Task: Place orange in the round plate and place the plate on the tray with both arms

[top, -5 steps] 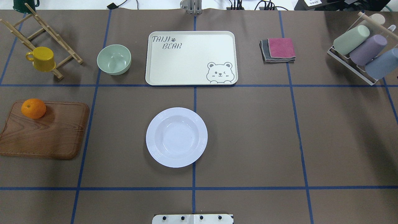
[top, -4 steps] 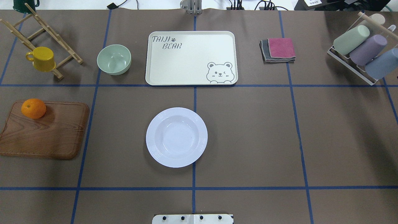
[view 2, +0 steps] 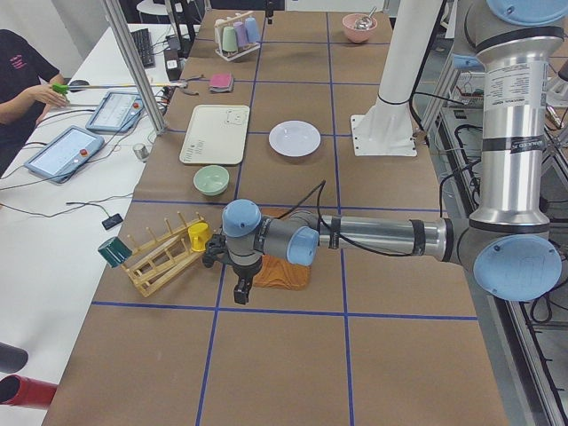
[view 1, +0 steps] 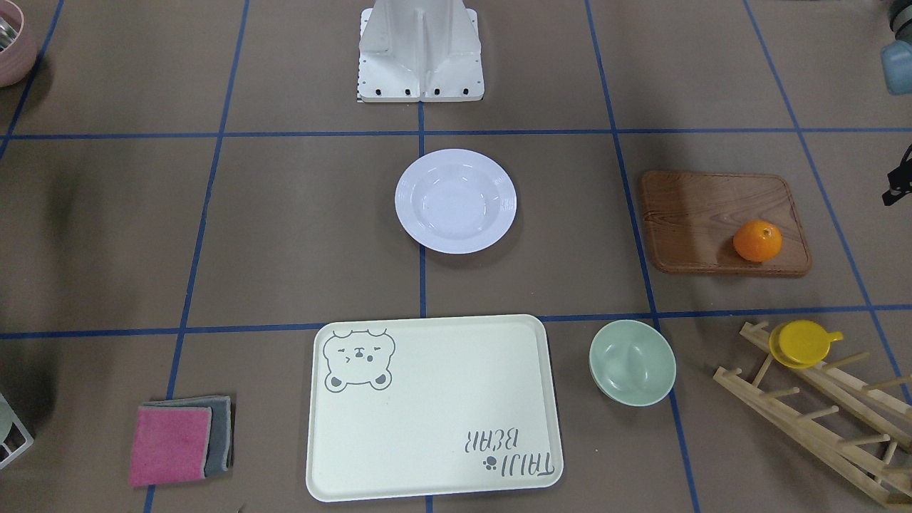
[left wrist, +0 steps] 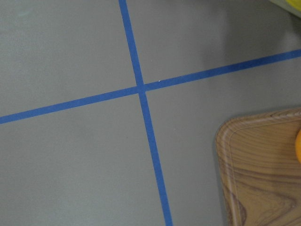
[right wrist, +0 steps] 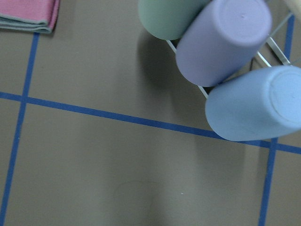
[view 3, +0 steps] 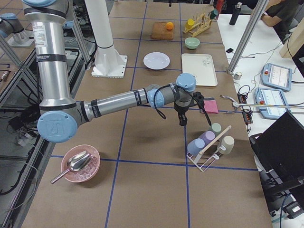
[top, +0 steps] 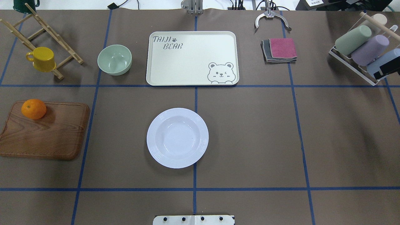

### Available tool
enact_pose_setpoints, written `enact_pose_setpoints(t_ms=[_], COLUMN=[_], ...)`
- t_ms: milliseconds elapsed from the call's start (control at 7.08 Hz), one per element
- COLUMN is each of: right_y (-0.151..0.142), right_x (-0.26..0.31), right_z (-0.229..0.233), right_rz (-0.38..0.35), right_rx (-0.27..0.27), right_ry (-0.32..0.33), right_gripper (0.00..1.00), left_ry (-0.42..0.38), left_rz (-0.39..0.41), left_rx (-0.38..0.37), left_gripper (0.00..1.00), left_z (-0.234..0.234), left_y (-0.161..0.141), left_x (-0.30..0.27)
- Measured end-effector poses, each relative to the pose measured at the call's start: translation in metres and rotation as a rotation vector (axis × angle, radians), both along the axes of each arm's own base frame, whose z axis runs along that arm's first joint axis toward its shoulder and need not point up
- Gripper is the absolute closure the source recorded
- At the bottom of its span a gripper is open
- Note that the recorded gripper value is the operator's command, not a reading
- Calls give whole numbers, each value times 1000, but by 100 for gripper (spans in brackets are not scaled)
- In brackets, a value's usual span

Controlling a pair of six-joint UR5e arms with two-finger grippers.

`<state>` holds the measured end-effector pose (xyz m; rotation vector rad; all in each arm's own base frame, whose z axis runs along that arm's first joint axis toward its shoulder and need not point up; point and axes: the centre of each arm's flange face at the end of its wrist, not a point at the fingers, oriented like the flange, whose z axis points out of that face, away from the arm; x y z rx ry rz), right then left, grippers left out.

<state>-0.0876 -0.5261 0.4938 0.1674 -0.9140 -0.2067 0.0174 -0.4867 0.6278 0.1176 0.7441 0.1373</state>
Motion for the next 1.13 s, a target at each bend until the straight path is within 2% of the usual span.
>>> enact_pose_setpoints(t_ms=[141, 283, 565, 989, 1130], right_y=[4, 9, 13, 42, 57], right_x=[-30, -63, -134, -212, -245], right_z=[-20, -34, -86, -148, -160], right_rz=[-21, -33, -17, -9, 35], right_rx=[35, 42, -70, -150, -180], right_ry=[-62, -115, -226, -444, -534], right_gripper=[0, 0, 0, 0, 0], left_ry=[6, 15, 54, 110, 114], left_rz=[-25, -42, -72, -106, -110], left_rx=[-14, -25, -27, -66, -86], left_gripper=[1, 1, 1, 1, 1], left_z=[-8, -16, -36, -53, -58], left_y=[-2, -4, -5, 4, 7], left_x=[5, 15, 56, 113, 127])
